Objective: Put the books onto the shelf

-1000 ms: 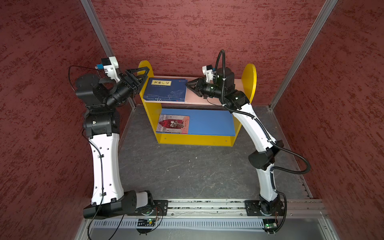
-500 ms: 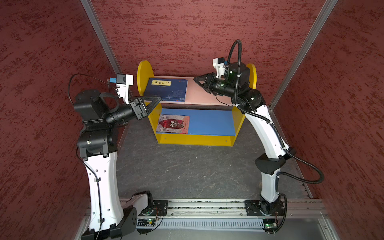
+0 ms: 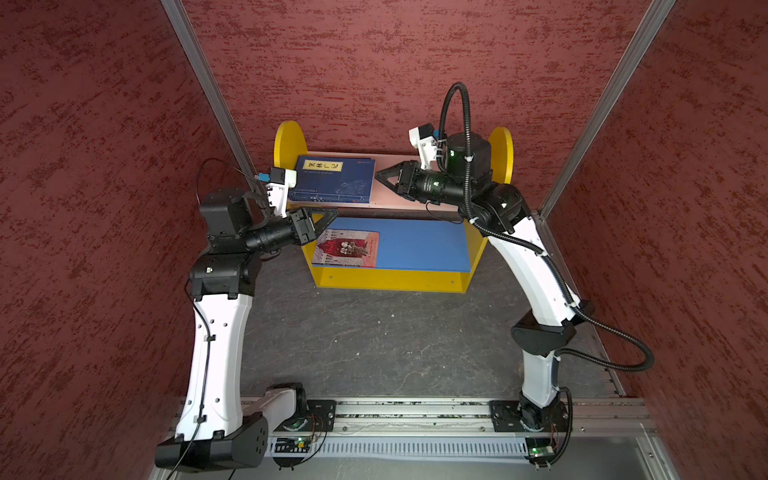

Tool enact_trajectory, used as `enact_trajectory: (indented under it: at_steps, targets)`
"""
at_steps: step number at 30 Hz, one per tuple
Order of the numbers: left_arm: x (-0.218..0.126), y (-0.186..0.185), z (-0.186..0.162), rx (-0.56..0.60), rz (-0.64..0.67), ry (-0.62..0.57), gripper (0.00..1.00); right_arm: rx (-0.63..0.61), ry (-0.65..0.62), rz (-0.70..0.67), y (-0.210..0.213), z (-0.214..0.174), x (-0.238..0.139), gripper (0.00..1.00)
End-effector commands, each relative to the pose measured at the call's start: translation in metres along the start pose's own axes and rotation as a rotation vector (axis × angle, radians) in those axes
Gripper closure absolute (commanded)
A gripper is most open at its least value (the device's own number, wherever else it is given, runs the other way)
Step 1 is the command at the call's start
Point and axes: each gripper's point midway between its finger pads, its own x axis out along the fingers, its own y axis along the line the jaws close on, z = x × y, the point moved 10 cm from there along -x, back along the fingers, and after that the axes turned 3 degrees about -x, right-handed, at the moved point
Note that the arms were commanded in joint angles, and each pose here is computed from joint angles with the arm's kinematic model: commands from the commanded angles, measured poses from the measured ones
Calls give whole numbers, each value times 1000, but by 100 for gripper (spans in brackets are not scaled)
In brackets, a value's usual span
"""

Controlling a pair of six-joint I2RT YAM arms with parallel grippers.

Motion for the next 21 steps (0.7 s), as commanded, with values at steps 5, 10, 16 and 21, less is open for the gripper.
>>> enact_trajectory:
  at_steps: [5, 10, 16, 21]
  targets:
    - [7, 2, 9, 43, 34, -53, 60, -14, 4, -1, -2, -2, 5, 76]
    - [10, 5, 12, 46, 33, -56, 60, -6, 4, 7, -3, -2, 10, 75]
    - [12, 7, 15, 49, 39, -64, 60, -1, 12, 4, -6, -4, 14, 75]
    - [16, 10, 19, 41, 40, -68, 60, 3, 18, 8, -8, -6, 19, 75]
